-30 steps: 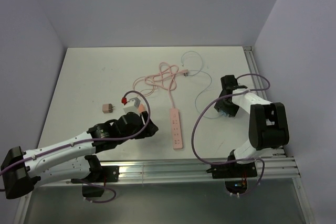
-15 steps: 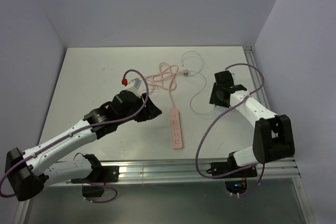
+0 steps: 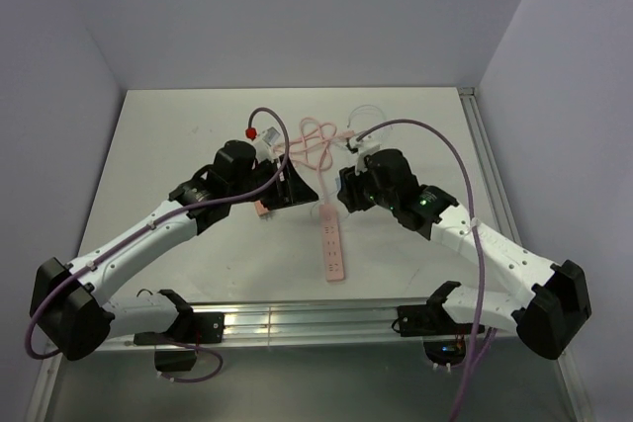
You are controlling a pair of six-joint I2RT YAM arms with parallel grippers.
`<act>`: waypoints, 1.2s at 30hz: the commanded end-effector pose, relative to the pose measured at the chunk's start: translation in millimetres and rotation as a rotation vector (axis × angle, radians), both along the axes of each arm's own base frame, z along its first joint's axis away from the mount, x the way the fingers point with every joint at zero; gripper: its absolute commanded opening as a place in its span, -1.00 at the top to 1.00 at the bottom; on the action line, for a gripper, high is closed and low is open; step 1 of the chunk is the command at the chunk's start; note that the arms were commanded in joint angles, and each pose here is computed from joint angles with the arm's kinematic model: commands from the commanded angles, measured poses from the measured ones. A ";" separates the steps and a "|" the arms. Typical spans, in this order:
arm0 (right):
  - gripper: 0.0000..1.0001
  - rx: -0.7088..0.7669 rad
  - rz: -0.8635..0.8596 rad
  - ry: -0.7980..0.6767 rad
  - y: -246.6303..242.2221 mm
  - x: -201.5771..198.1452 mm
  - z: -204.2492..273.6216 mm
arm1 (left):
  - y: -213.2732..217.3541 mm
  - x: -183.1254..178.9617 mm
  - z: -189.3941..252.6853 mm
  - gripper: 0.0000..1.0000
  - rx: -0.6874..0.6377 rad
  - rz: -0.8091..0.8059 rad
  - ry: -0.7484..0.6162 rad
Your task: Insert the plug
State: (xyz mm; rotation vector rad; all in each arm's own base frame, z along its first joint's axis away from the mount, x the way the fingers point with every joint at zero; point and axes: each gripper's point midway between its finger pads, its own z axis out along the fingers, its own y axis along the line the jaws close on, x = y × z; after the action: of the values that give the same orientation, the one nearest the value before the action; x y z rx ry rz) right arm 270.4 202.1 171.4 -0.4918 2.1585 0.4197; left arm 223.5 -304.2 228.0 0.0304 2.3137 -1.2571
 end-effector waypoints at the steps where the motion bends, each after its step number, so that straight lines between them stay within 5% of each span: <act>1: 1.00 0.047 0.205 -0.093 33.1 -20.2 21.0 | -6.1 -0.8 29.4 -0.18 -0.066 -0.059 -0.066; 11: 1.00 0.032 0.401 -0.092 65.6 -65.6 28.7 | 0.9 1.5 21.7 -0.23 -0.065 -0.060 -0.036; 28: 1.00 0.043 0.468 -0.097 77.0 -84.8 34.7 | -10.9 -16.5 -15.9 -0.23 -0.072 -0.194 0.063; 36: 1.00 0.051 0.482 -0.103 79.8 -88.3 39.6 | -21.6 -21.0 -20.7 -0.06 -0.093 -0.234 0.085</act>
State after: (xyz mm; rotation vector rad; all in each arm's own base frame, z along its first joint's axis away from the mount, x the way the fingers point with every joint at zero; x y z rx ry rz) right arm 179.2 271.4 181.0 -0.9893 2.0079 0.6609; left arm 206.1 -317.5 199.9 0.1493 2.4277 -1.4411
